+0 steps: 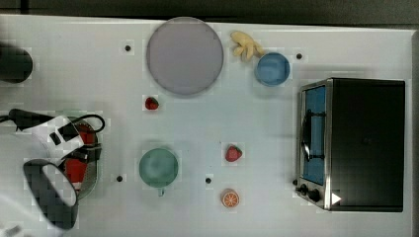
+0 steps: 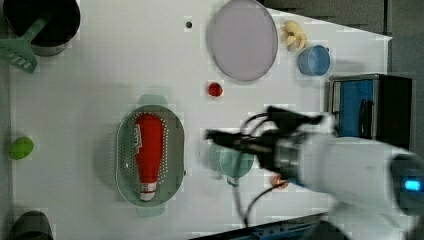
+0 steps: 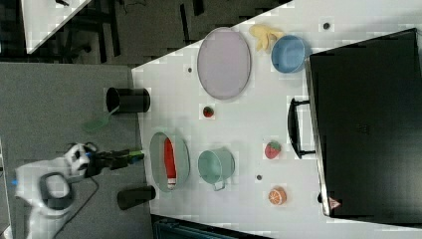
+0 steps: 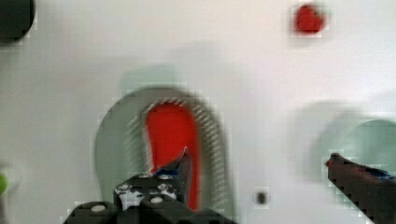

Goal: Pick Ketchup from the table and place it in strainer.

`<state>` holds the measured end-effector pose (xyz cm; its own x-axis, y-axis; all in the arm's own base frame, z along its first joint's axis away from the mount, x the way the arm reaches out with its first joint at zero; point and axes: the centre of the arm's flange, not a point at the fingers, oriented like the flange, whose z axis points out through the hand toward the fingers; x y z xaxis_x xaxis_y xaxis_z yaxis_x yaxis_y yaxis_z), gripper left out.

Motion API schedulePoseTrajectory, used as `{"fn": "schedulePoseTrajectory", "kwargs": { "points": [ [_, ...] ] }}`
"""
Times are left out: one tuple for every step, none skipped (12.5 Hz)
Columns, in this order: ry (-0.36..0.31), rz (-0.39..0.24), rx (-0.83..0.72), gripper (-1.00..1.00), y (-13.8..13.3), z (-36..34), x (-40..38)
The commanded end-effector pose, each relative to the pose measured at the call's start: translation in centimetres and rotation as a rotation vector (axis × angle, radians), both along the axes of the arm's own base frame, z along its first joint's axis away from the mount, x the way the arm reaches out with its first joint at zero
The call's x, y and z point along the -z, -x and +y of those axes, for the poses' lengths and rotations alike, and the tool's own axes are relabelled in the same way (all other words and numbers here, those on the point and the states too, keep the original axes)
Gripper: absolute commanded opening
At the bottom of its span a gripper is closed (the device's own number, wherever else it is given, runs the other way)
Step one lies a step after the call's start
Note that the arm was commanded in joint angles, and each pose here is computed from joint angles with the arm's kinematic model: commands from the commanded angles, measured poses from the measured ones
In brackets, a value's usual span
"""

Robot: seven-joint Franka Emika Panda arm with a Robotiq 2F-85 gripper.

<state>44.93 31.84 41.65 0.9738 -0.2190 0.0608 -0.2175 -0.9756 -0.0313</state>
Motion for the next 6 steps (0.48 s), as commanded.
{"fn": "schedulePoseTrajectory", "kwargs": {
  "points": [
    [-0.006,0.063,0.238,1.0,-4.0,-7.8,-4.2],
    [-0.021,0.073,0.292,1.0,-4.8,-10.2,-6.1],
    [-0.029,0.077,0.342,1.0,-5.6,-12.9,-7.8],
    [-0.028,0.076,0.371,1.0,-6.2,-15.6,-9.3],
    [-0.025,0.08,0.393,1.0,-6.6,-18.5,-10.5],
    [-0.026,0.082,0.407,1.0,-6.9,-21.4,-11.6]
  ]
}}
